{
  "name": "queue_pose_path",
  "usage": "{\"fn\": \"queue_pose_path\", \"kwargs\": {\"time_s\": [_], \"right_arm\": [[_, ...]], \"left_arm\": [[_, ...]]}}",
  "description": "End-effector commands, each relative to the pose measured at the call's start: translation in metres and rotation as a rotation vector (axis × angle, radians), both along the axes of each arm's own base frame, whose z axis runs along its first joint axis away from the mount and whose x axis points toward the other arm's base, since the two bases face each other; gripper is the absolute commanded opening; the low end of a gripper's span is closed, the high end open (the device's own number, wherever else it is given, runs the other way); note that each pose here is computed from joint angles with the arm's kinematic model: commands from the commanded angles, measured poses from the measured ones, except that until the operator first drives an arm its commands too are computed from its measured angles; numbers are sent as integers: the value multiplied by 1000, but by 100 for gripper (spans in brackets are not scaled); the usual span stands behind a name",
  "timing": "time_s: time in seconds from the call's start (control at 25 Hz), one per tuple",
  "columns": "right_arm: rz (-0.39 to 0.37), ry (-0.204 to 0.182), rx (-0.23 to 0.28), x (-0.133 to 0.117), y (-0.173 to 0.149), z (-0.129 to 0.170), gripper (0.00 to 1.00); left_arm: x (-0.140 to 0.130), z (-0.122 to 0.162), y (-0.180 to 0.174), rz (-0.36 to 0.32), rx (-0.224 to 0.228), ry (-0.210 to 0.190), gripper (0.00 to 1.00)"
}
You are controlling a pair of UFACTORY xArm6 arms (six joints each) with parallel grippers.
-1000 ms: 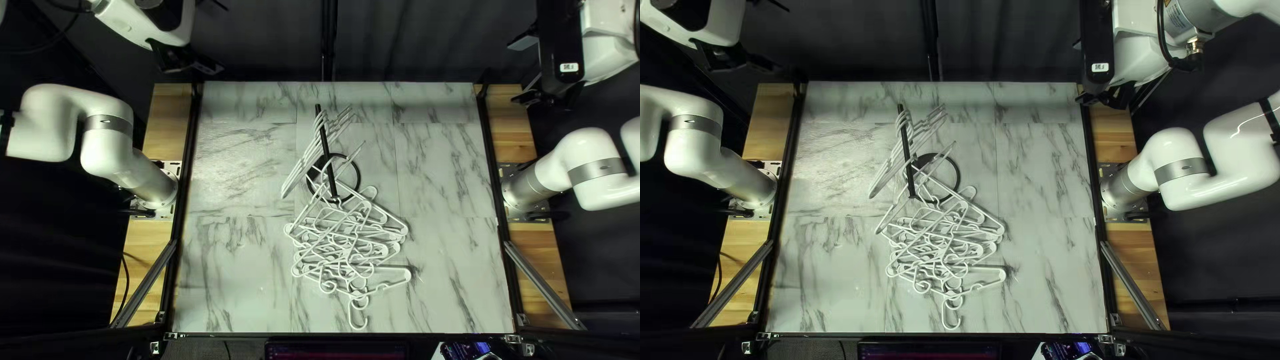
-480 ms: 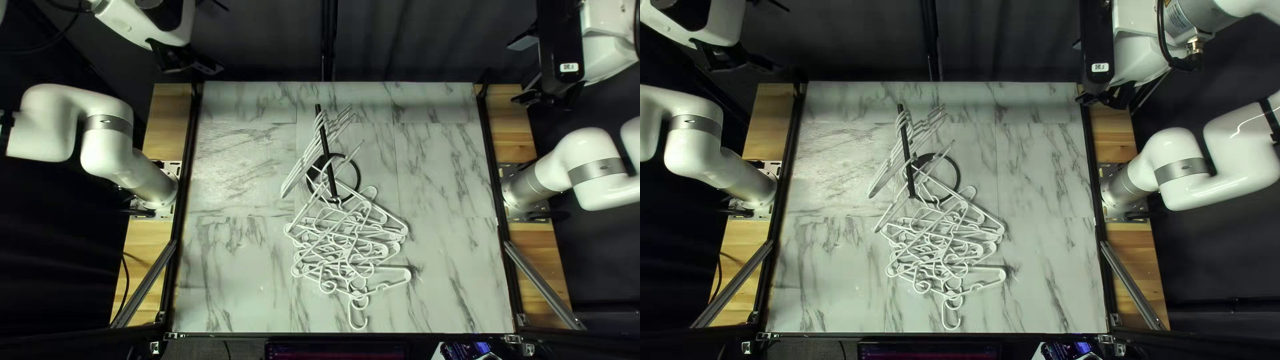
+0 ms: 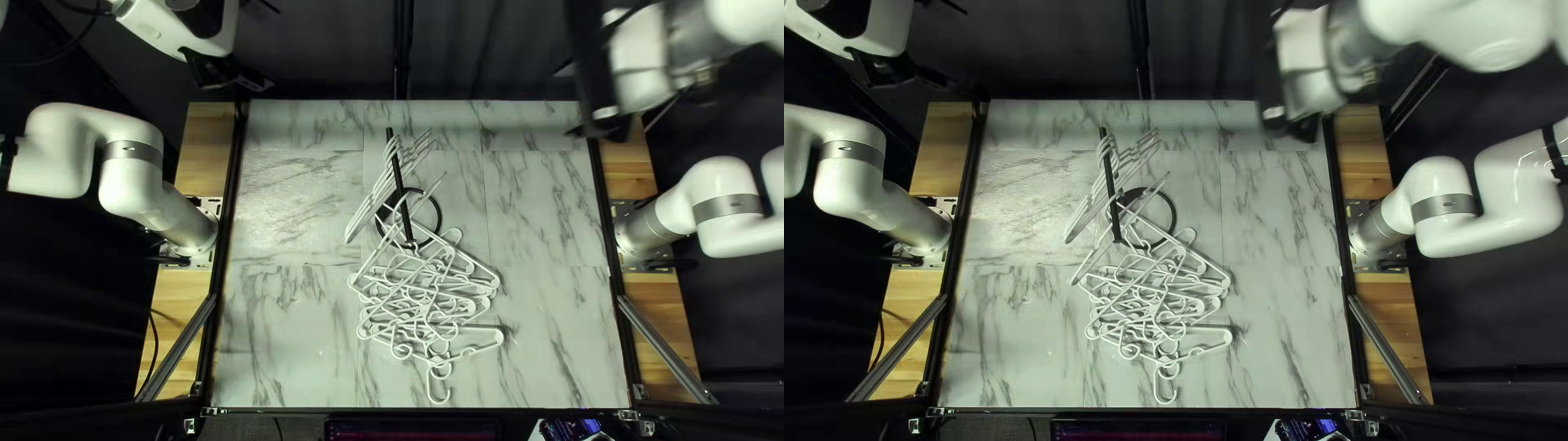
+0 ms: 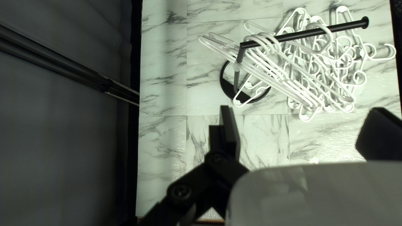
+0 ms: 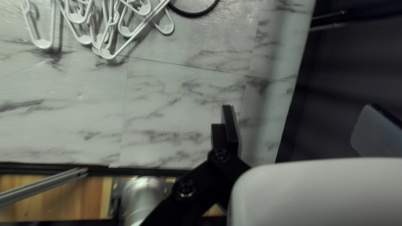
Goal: Remove hangers from rack and place onto table
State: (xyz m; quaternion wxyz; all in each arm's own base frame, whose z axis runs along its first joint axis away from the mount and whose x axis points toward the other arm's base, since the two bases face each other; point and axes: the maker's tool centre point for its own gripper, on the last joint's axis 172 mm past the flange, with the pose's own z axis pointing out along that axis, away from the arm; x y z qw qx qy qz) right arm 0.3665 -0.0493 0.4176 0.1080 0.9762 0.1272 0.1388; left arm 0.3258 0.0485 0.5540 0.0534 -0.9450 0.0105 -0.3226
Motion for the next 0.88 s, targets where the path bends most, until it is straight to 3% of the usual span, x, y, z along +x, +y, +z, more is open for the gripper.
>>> {"fn": "queue_pose_path", "kwargs": {"time_s": [0.04,0.48,0.64,0.88], "right_arm": [[-44,31,-48,10,-7,-22,100],[-44,31,-48,10,-7,-22,100],[52,37,-34,21,-10,-33,100],[215,2,-37,52,6,-68,100]], "left_arm": [[0,0,0,0,0,0,100],[0,0,0,0,0,0,100],[0,0,0,0,0,0,100],[0,0,0,0,0,0,100]]}}
